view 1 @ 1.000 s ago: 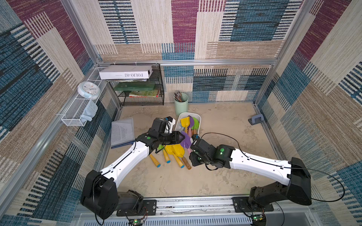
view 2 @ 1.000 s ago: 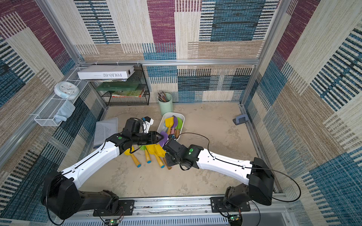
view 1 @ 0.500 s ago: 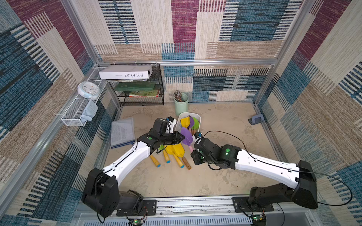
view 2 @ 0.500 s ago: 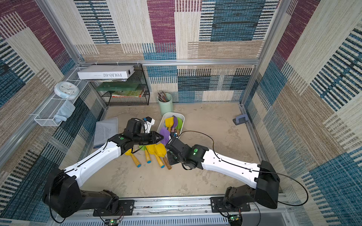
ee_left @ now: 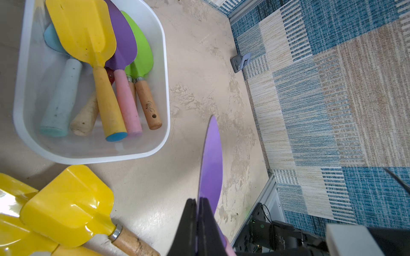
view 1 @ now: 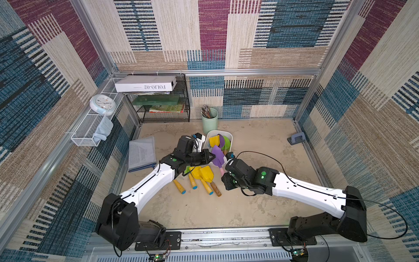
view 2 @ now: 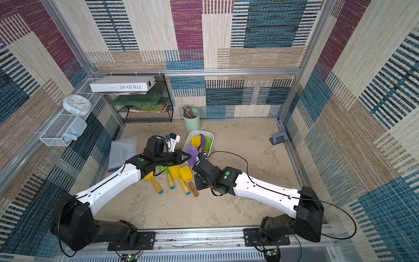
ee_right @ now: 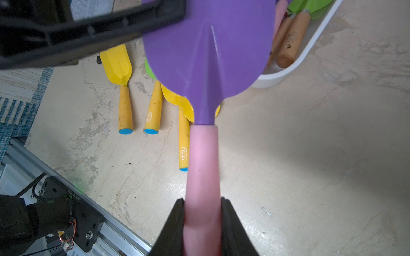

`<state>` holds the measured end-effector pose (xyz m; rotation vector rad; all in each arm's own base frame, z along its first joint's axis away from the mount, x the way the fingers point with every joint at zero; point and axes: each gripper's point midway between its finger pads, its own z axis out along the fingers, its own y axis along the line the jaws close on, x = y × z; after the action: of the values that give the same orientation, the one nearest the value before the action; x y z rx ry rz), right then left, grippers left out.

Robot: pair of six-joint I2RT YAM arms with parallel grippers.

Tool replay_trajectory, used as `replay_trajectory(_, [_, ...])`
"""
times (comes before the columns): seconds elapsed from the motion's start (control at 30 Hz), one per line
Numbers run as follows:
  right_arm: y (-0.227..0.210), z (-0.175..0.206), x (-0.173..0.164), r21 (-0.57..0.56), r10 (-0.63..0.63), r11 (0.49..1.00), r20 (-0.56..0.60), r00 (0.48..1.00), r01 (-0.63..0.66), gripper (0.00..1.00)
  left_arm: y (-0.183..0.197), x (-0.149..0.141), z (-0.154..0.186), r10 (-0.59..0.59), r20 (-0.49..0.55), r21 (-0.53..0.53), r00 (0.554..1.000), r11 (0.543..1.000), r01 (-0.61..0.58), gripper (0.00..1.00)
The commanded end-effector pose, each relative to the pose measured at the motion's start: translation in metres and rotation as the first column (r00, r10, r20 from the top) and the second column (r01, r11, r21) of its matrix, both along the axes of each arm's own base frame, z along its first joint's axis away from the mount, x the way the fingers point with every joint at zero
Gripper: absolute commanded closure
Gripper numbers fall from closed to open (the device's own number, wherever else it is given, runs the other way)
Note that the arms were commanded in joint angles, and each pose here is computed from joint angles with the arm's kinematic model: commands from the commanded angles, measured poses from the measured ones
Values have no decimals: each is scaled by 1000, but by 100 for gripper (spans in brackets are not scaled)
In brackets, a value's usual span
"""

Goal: Put the shovel into the storage box
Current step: Pick up the shovel from the center of the board.

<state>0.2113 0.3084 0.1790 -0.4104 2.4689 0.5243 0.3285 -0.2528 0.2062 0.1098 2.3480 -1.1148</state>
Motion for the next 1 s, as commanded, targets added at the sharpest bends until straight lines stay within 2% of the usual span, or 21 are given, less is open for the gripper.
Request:
replay_trajectory(0.0, [0,21,13,46,-24,999,75,997,21,59,7,10,-10,15,25,95,1000,995,-18,100])
replay_trajectory(0.13, [-12,29,17,50,-44,998,93,995,40,50,7,30,-6,2,52,169,999,986,-11,100])
replay_trajectory(0.37, [-43,41,22,77,-96,993,128,987,86,49,2,81,-1,-59,68,274,996,961,38,100])
replay_trajectory(0.7, [-74,36,25,84,-141,988,124,982,132,49,-1,148,11,-234,65,277,970,938,208,100])
replay_trajectory(0.83, [-78,31,26,74,-142,988,116,983,134,49,2,164,20,-299,116,314,947,916,251,100])
replay_trajectory(0.97, [-81,26,27,64,-145,988,110,983,139,49,1,169,24,-360,143,306,922,902,305,100])
